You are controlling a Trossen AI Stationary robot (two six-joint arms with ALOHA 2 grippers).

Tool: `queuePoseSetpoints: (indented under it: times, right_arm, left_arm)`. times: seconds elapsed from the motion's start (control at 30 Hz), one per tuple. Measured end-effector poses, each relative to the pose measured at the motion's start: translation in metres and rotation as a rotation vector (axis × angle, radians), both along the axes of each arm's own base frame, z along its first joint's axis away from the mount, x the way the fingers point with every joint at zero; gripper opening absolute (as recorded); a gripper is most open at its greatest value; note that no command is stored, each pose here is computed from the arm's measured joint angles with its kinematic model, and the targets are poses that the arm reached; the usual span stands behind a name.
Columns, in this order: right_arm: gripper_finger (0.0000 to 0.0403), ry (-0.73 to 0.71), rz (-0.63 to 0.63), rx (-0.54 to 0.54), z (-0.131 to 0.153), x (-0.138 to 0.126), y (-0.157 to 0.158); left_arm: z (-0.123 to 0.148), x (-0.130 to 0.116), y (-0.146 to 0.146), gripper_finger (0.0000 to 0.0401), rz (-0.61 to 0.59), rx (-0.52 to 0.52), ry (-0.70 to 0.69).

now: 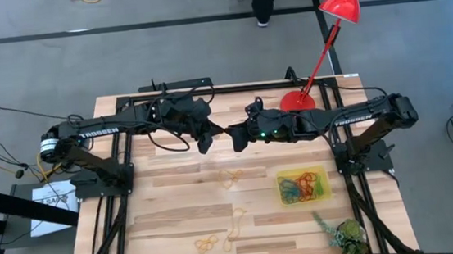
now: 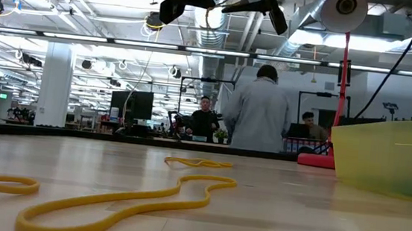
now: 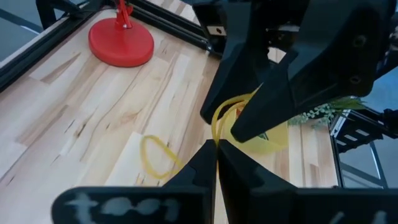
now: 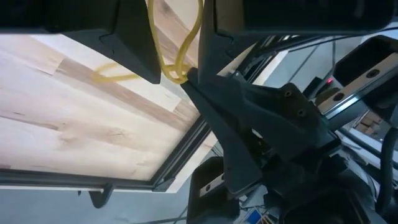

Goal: Pick and place items into bin
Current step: Put the yellow rubber band into the yellow bin

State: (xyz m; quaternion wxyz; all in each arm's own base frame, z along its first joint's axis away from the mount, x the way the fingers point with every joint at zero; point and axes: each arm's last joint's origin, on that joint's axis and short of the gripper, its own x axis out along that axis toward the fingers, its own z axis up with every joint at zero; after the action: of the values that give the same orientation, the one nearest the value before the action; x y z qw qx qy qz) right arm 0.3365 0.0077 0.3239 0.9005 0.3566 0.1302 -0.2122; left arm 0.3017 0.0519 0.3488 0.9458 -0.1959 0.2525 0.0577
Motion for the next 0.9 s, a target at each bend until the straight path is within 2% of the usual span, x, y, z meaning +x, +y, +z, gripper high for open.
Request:
queuePoseSetpoints:
  times: [0.17,0.4,0.63,0.9]
  right_arm:
    - [0.0081,0.001,0.001,-0.002,0.000,0.000,0.000]
    - [0.0008,0.020,0.013,-0.031,-0.001,0.000,0.000]
    - [0.0005,0.061,0.012,-0.028,-0.005,-0.002,0.000]
    - [0.0003,0.121,0.010,-0.026,-0.012,-0.003,0.000]
  left_arm:
    - [0.000,0.000,0.000,0.0000,0.000,0.001,-0.005]
    - [-0.001,0.000,0.000,0.0000,-0.009,0.009,0.008]
    - [-0.001,0.000,0.000,0.0006,-0.021,0.040,0.009]
    - [-0.001,0.000,0.000,0.0066,-0.028,0.056,0.010]
